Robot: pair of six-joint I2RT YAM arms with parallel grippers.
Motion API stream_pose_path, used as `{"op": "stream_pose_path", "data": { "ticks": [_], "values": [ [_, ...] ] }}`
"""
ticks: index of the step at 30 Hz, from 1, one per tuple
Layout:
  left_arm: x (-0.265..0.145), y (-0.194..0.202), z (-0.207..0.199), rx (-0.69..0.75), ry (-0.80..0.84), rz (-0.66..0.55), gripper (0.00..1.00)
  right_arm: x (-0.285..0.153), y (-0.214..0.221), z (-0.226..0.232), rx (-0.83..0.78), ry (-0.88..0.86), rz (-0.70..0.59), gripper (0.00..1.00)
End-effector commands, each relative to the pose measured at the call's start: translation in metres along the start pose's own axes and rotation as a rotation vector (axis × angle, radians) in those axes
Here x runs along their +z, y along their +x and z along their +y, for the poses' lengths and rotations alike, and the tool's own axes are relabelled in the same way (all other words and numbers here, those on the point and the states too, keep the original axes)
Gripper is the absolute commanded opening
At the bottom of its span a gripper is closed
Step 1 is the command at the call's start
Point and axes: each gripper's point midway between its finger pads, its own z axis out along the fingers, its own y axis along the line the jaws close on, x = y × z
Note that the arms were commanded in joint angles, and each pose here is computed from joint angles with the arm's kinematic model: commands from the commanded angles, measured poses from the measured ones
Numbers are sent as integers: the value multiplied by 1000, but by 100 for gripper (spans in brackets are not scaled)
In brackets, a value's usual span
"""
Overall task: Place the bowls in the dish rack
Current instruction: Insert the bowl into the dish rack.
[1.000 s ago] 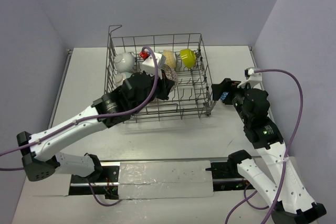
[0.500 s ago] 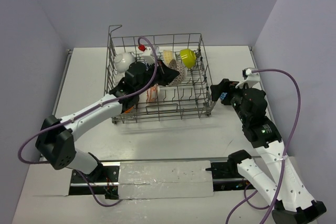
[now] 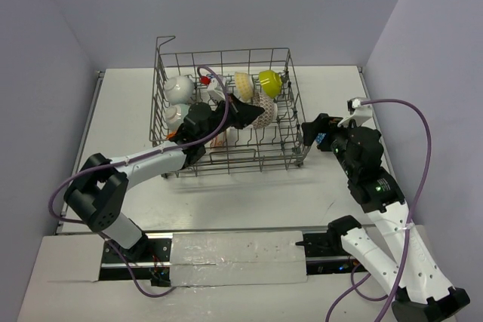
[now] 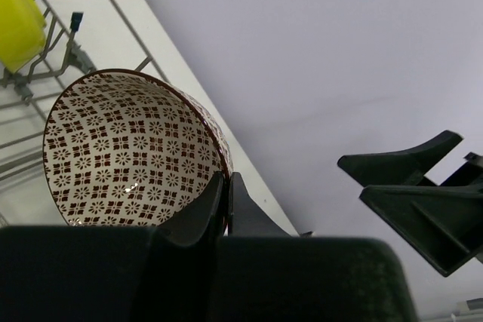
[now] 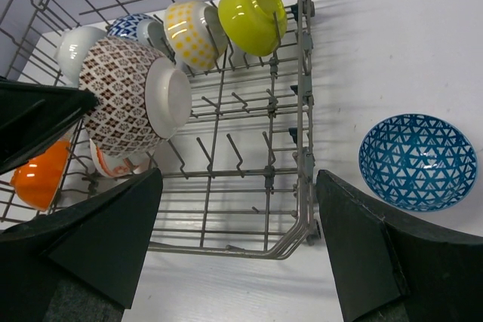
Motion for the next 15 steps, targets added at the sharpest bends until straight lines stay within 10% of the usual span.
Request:
{"op": "stream_pose_path", "data": {
  "ticks": [1, 15],
  "values": [
    [2, -37, -38, -8, 158, -143, 0, 2, -5, 3, -5, -8, -20, 89],
    [1, -25, -7, -71, 92, -180, 0, 5, -3, 5, -9, -16, -5, 90]
  ]
}}
